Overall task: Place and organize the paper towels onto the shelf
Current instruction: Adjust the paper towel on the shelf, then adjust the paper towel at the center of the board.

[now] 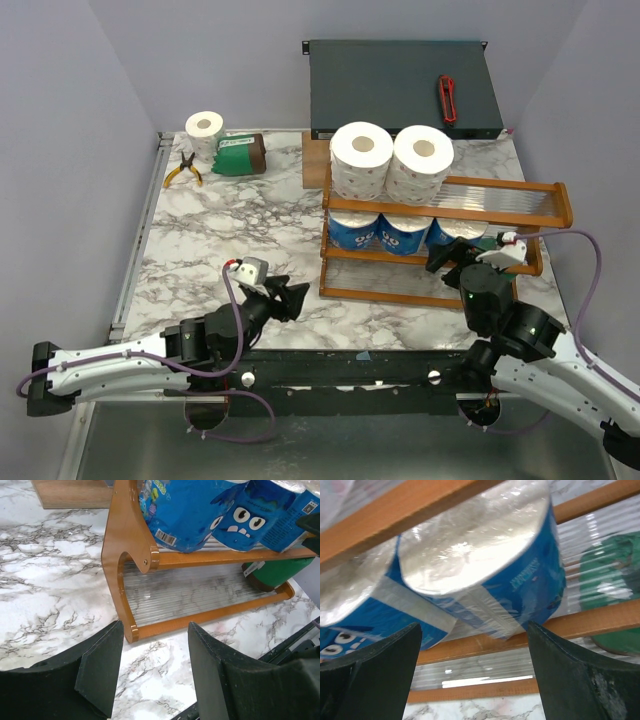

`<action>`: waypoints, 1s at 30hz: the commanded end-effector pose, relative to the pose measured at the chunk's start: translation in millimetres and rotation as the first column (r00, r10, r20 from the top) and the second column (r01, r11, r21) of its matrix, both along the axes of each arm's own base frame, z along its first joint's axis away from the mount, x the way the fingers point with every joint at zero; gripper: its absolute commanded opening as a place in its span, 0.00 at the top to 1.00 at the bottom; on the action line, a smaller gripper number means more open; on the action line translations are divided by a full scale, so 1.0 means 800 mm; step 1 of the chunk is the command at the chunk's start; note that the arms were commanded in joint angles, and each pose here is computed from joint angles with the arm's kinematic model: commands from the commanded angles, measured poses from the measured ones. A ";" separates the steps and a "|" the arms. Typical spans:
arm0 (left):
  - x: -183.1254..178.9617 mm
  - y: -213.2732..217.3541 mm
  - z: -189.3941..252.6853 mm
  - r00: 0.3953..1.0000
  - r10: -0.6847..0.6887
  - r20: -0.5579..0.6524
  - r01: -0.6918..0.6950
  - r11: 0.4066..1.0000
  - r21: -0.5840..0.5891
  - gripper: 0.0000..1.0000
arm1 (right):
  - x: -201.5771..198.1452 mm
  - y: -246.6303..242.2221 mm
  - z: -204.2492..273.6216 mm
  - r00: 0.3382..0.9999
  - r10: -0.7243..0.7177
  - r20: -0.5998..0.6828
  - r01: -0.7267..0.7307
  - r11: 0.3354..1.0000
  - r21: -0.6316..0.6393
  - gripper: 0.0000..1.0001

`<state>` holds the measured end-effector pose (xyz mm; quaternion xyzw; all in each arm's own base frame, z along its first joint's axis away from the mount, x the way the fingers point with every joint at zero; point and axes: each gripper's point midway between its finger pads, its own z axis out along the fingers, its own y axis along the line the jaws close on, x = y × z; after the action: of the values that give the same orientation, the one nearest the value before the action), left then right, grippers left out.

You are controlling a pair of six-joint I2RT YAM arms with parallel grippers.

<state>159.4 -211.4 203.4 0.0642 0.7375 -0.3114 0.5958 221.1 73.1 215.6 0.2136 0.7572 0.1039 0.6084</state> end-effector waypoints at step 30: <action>0.024 0.072 0.025 0.978 0.206 -0.007 -0.206 0.978 -0.028 0.38 | -0.014 -0.023 -0.002 0.997 -0.072 -0.004 0.072 0.994 0.081 0.39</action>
<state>178.4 -157.3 229.2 -0.0099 0.7331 -0.2577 0.6293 204.9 65.7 212.5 0.2380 0.7659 0.1338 0.5822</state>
